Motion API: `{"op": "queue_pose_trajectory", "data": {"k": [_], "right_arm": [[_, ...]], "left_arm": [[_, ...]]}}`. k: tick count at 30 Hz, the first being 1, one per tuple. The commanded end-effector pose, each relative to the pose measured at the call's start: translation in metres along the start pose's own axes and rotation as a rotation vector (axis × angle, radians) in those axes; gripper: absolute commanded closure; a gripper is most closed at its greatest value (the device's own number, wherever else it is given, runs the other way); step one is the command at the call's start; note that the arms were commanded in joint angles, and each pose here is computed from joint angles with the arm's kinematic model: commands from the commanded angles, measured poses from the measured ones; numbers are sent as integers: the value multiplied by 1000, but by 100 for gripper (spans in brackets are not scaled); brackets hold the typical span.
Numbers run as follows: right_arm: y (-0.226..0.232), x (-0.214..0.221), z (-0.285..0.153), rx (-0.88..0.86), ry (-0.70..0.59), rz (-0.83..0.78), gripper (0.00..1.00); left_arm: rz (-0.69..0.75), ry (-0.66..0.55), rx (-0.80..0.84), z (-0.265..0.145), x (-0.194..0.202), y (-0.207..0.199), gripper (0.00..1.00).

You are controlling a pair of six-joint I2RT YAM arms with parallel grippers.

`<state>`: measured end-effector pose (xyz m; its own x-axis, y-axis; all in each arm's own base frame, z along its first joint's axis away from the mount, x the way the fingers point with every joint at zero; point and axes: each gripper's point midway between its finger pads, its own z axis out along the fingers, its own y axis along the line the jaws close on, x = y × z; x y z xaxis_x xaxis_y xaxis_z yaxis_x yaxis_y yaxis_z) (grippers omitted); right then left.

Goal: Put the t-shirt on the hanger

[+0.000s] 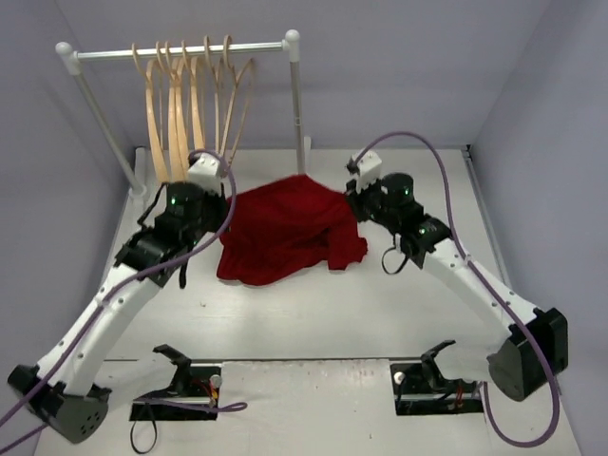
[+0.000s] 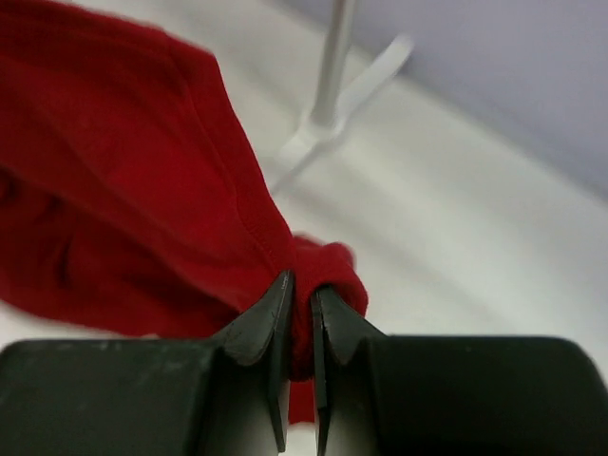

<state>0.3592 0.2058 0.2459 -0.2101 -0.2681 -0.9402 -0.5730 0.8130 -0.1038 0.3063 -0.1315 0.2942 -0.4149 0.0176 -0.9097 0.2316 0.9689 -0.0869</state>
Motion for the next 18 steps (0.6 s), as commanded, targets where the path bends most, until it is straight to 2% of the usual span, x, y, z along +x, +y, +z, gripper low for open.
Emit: {"op": "queue_pose_trajectory", "data": {"k": [1,2,4,6,7,9,13,18], "right_arm": [[44,48,-12,-95,43,124,84],[62,57,-15,-136,57,126,82],[90,80,-24,-183,104,185,67],[112,88,-35,-225,117,232,50],[118,89,-40,-237,114,252,45],[123,83,-49,-251,94,283,41],[119,68,-59,-229,49,301,37],[102,36,-54,-142,-9,296,32]], "left_arm": [[-206,-28,59,-10,36,-10,100],[-223,50,47,-5,77,-7,100],[-288,81,92,-18,108,-11,100],[-324,124,105,-28,127,-12,75],[-330,140,123,-36,132,-14,62],[-323,166,109,-52,137,-8,46],[-293,154,95,-77,128,0,35],[-226,90,-5,-84,96,19,32]]}}
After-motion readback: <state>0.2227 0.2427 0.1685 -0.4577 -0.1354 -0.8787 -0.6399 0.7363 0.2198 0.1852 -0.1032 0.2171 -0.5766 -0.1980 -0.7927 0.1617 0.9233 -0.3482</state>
